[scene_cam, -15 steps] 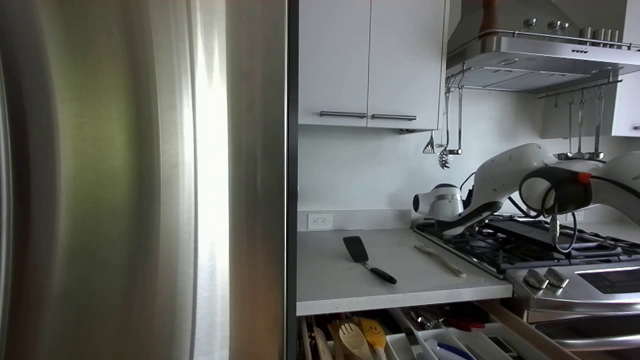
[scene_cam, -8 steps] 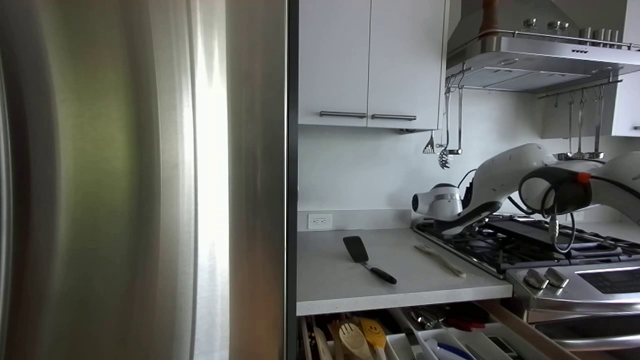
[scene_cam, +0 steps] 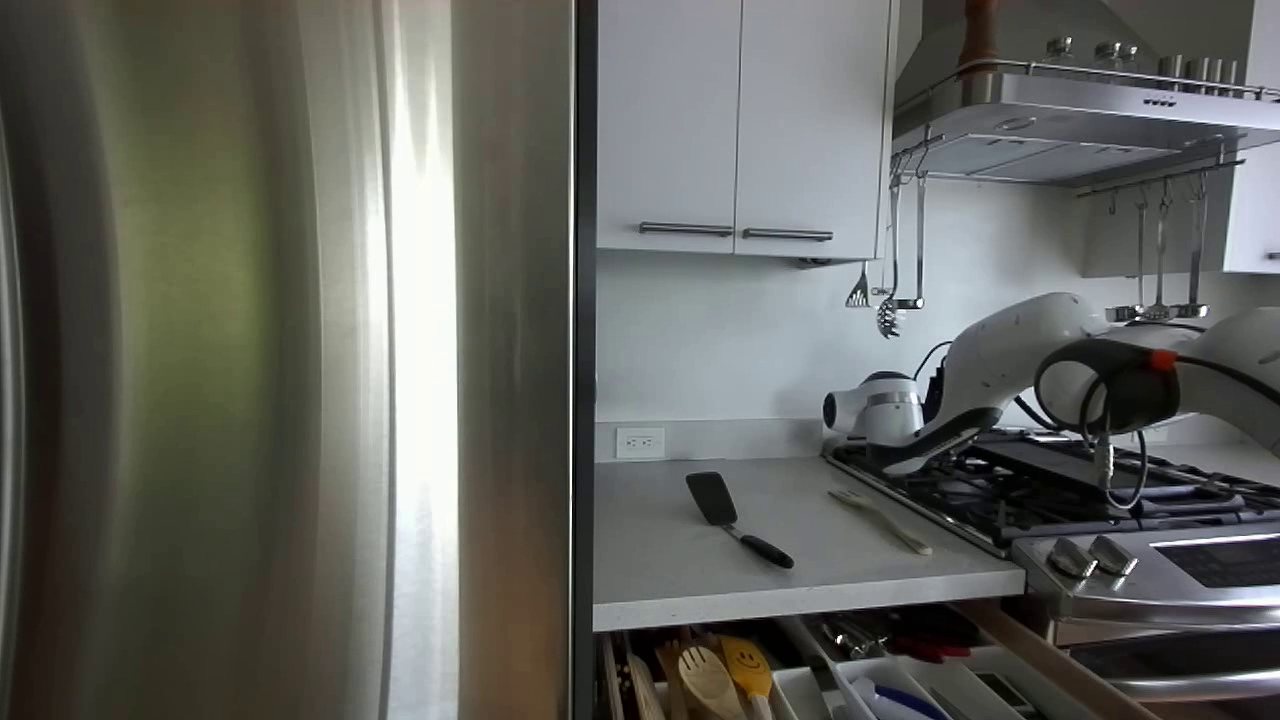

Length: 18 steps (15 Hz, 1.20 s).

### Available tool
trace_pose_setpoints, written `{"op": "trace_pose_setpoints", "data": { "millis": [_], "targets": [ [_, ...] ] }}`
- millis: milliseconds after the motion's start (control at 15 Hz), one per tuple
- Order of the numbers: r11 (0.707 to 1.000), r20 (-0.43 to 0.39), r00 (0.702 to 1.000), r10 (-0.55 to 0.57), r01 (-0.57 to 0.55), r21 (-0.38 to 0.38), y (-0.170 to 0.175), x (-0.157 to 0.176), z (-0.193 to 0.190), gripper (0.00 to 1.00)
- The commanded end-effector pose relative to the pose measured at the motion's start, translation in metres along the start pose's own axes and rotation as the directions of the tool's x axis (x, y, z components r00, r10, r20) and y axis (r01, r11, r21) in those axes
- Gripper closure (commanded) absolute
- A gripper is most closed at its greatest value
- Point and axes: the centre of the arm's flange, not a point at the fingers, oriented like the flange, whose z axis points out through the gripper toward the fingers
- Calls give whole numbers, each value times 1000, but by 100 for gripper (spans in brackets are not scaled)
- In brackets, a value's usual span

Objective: Move the pot to the plate in front

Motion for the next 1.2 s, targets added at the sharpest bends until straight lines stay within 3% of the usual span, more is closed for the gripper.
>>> {"op": "trace_pose_setpoints", "data": {
  "millis": [0, 333, 800, 1133],
  "targets": [
    [1000, 24, 1000, 18, -18, -24, 3, 7, -1, 100],
    [986, -22, 990, 139, -140, -88, 8, 5, -5, 98],
    [938, -88, 958, 274, -286, -195, 11, 5, -8, 98],
    [949, -59, 964, 261, -267, -166, 28, -41, -3, 98]
  ]
}}
